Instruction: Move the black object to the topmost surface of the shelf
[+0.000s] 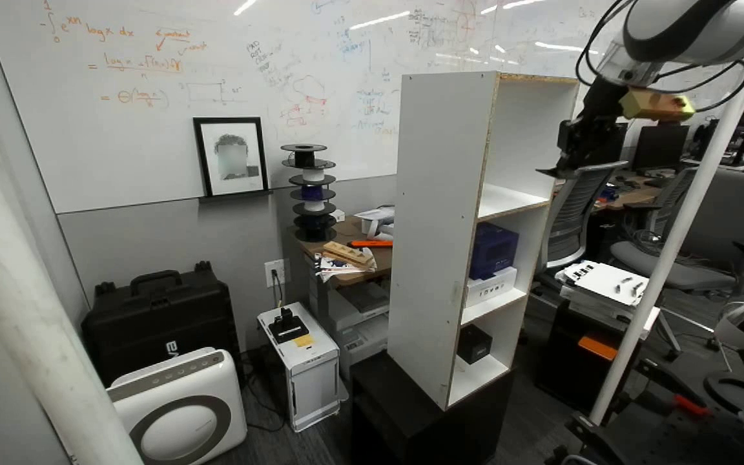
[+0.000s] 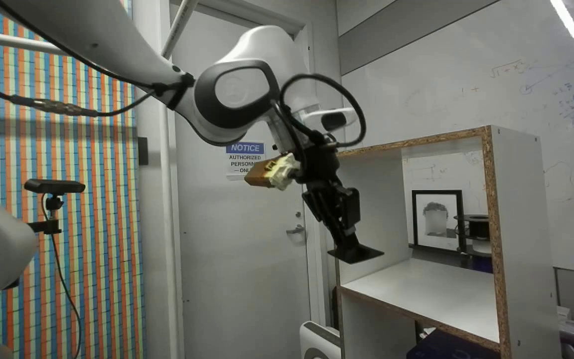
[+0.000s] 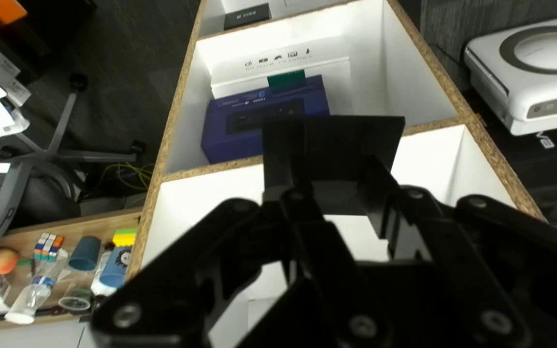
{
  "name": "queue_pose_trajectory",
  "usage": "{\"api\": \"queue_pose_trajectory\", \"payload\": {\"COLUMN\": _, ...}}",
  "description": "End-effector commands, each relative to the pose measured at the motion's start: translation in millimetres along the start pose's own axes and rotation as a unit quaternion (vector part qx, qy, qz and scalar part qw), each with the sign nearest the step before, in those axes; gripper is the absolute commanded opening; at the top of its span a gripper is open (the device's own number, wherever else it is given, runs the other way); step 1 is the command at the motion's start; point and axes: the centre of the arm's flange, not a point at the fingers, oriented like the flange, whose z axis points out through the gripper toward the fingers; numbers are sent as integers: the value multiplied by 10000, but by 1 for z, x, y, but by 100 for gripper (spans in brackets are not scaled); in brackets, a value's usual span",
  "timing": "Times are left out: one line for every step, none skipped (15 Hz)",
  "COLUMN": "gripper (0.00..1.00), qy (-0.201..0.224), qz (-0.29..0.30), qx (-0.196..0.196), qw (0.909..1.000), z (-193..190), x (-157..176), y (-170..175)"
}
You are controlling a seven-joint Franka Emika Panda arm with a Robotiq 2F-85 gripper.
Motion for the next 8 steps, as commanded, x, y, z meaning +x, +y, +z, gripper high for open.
{"api": "queue_pose_trajectory", "payload": {"gripper": 15, "qy": 815, "qz": 261, "qx": -24, "qw": 9963, "z": -96, "x": -13, "y": 6}}
{"api": "queue_pose_trajectory", "payload": {"gripper": 15, "qy": 1016, "qz": 318, "qx": -5, "qw": 9943, "z": -120, "x": -11, "y": 9}}
{"api": "queue_pose_trajectory", "payload": {"gripper": 15, "qy": 1228, "qz": 404, "qx": 1, "qw": 9916, "z": -142, "x": -6, "y": 10}}
{"api": "queue_pose_trajectory", "payload": {"gripper": 15, "qy": 1396, "qz": 463, "qx": 19, "qw": 9891, "z": -159, "x": 0, "y": 12}}
{"api": "queue_pose_trajectory", "payload": {"gripper": 15, "qy": 1563, "qz": 567, "qx": 25, "qw": 9861, "z": -174, "x": 7, "y": 14}}
{"api": "queue_pose_trajectory", "payload": {"gripper": 15, "qy": 1720, "qz": 657, "qx": 48, "qw": 9829, "z": -188, "x": 15, "y": 17}}
{"api": "queue_pose_trajectory", "payload": {"gripper": 15, "qy": 1860, "qz": 757, "qx": 50, "qw": 9796, "z": -200, "x": 24, "y": 21}}
{"api": "queue_pose_trajectory", "payload": {"gripper": 15, "qy": 1987, "qz": 874, "qx": 63, "qw": 9761, "z": -211, "x": 35, "y": 25}}
